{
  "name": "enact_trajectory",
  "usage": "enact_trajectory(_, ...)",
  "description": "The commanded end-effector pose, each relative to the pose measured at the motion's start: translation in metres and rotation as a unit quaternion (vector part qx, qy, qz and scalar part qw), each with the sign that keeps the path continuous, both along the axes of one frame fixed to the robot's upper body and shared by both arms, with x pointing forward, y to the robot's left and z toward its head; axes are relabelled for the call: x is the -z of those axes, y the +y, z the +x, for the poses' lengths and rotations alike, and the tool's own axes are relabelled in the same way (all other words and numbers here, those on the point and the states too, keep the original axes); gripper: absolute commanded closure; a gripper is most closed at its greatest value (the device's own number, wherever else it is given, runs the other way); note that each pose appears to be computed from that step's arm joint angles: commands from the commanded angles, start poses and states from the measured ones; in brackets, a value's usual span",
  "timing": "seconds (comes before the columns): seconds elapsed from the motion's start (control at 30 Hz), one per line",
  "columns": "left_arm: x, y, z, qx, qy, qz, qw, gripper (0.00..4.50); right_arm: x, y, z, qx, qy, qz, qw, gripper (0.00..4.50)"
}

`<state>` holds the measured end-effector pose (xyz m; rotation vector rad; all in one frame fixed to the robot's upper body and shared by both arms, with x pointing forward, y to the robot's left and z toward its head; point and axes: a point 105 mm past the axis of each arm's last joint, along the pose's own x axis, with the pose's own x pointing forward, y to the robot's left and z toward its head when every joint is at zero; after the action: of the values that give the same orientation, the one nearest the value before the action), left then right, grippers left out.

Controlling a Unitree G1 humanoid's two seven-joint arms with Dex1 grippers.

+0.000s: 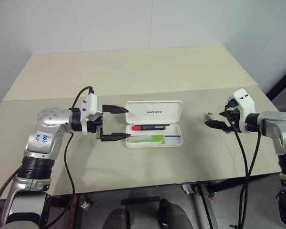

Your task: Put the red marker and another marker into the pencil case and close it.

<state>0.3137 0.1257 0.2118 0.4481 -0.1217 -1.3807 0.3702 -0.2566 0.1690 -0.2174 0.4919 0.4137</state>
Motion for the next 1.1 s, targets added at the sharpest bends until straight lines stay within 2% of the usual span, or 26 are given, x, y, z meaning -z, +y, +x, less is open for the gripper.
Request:
enact_trajectory(0.03,-0.01,-0.008,0.001,0.003,-0.022,-0.001,1.0,0.0,-0.003,-0.005,0.013,0.051,-0.018,0.009,0.999,0.01)
enact_trajectory(0.23,-0.014,-0.014,0.002,-0.002,-0.026,-0.003,1.0,0.0,0.006,0.001,0.029,0.082,-0.015,0.042,0.996,0.01)
enact_trajectory(0.4,-0.016,-0.016,0.0,-0.003,-0.029,-0.009,1.0,0.0,0.018,-0.013,0.041,0.122,-0.017,0.021,0.992,0.01)
enact_trajectory(0.5,-0.015,-0.015,-0.002,-0.004,-0.029,-0.01,1.0,0.0,0.026,-0.022,0.043,0.145,-0.004,0.015,0.989,0.59)
enact_trajectory(0.83,-0.016,-0.01,-0.004,-0.012,-0.03,-0.01,0.999,0.0,0.022,-0.013,0.045,0.122,-0.002,0.016,0.992,4.04)
enact_trajectory(0.97,-0.016,-0.01,-0.004,-0.012,-0.03,-0.011,0.999,0.0,0.008,-0.001,0.045,0.072,-0.029,0.011,0.997,4.12)
enact_trajectory(1.1,-0.015,-0.008,-0.005,-0.012,-0.029,-0.01,0.999,0.0,-0.007,0.025,0.031,-0.095,-0.066,-0.027,0.993,4.12)
